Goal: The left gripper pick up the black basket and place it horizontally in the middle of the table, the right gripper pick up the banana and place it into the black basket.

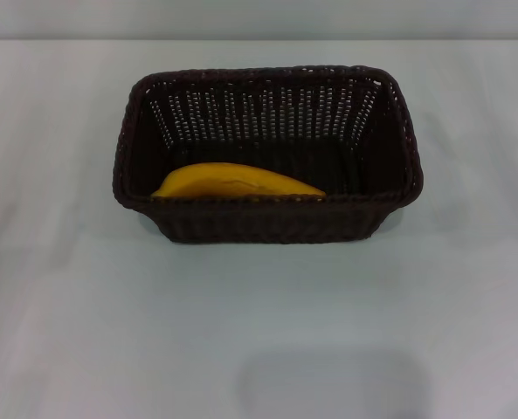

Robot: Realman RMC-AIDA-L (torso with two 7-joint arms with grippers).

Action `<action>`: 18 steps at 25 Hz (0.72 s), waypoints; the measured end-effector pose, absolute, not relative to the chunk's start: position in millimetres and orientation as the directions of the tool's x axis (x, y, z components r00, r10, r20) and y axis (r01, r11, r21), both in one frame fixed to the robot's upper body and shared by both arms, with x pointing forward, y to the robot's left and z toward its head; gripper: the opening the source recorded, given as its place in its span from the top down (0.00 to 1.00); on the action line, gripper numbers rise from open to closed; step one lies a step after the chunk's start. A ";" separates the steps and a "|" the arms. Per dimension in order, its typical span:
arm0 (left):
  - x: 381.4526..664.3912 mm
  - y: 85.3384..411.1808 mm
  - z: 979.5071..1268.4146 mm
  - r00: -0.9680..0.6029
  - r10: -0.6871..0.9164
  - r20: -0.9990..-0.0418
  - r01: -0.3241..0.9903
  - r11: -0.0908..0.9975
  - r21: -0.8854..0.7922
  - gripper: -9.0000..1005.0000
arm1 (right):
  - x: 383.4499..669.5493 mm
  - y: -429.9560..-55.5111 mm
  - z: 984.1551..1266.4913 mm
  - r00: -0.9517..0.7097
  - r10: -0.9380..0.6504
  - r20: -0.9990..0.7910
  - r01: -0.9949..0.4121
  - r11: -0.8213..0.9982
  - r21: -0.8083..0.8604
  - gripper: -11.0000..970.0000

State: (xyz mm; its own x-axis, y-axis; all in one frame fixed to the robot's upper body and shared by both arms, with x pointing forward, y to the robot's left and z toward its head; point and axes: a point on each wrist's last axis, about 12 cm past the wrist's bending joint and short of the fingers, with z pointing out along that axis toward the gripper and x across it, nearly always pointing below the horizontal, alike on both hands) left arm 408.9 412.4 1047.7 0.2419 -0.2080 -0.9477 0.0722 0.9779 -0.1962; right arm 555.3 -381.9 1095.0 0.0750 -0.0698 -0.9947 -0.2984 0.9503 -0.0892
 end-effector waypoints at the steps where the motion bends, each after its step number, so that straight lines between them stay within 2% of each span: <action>1: 407.3 411.7 1047.5 0.245 -0.200 -0.949 0.073 0.979 -0.188 0.28 | 552.3 -381.9 1089.3 0.070 -0.054 -0.996 -0.283 0.957 -0.072 0.10; 4: 402.4 410.7 1046.9 0.248 -0.170 -0.954 0.075 0.985 -0.156 0.28 | 538.4 -380.9 1066.5 0.062 -0.004 -0.998 -0.202 0.979 -0.016 0.10; 8: 397.0 408.2 1042.6 0.245 -0.114 -0.963 0.050 0.993 -0.105 0.28 | 518.1 -376.6 1043.4 0.063 -0.021 -0.998 -0.113 0.993 -0.028 0.10; 13: 394.7 408.1 1041.5 0.264 -0.112 -0.958 0.018 0.994 -0.111 0.28 | 500.7 -378.0 1035.2 0.076 -0.003 -0.997 -0.073 0.997 -0.008 0.10; 18: 410.6 403.1 1042.9 0.279 -0.059 -0.958 0.003 0.998 -0.061 0.28 | 496.8 -376.5 1031.6 0.070 -0.029 -0.997 -0.069 0.997 -0.034 0.10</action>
State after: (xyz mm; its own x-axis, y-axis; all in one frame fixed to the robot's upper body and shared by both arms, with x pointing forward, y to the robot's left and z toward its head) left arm 410.6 403.1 1042.9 0.2792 -0.0591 -0.9584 0.0025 0.9981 -0.0609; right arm 496.8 -376.5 1031.6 0.0703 -0.0288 -0.9971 -0.0688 0.9971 -0.0337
